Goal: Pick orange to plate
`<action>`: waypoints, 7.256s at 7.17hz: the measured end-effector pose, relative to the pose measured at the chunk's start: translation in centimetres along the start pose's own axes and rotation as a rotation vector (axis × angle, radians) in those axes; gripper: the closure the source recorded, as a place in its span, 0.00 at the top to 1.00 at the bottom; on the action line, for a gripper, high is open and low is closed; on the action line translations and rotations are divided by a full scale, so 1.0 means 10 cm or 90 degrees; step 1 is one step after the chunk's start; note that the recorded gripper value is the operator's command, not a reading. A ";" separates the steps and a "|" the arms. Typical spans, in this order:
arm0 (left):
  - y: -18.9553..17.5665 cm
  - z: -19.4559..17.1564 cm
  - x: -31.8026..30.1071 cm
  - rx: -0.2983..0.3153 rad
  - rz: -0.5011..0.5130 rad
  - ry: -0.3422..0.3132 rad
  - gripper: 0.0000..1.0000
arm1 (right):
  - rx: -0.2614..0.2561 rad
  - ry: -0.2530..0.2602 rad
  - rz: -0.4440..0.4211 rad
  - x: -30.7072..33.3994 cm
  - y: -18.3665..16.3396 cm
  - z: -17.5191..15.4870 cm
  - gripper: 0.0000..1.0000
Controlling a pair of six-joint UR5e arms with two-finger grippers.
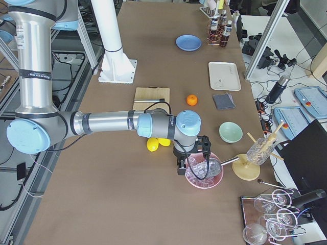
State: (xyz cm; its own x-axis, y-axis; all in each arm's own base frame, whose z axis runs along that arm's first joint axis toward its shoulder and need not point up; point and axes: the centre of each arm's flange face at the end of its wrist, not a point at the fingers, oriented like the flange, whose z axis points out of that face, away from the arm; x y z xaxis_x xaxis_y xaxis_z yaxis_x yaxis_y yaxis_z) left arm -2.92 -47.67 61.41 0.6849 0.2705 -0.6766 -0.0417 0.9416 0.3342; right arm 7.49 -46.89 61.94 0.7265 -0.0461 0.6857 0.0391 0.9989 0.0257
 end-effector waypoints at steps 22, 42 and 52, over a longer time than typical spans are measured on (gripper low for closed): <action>-0.06 1.10 1.60 0.073 -0.202 0.096 0.98 | 0.049 -0.017 -0.014 -0.18 -0.15 -0.16 1.00; -1.09 1.22 4.58 0.053 -0.357 0.137 0.00 | 0.076 -0.034 0.030 -1.04 -0.48 -0.40 1.00; -0.53 1.67 6.65 0.082 -0.408 0.138 0.98 | 0.056 -0.056 0.079 -3.50 -1.06 -0.12 1.00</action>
State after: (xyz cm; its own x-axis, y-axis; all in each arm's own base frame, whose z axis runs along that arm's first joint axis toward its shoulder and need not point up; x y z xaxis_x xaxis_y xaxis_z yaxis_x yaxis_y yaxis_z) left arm 55.02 -38.08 25.61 0.3842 -0.2858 -0.8779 0.4194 0.9012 -0.1098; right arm -17.51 -55.92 36.85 0.6585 0.0754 0.7488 -0.1103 0.9939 -0.0031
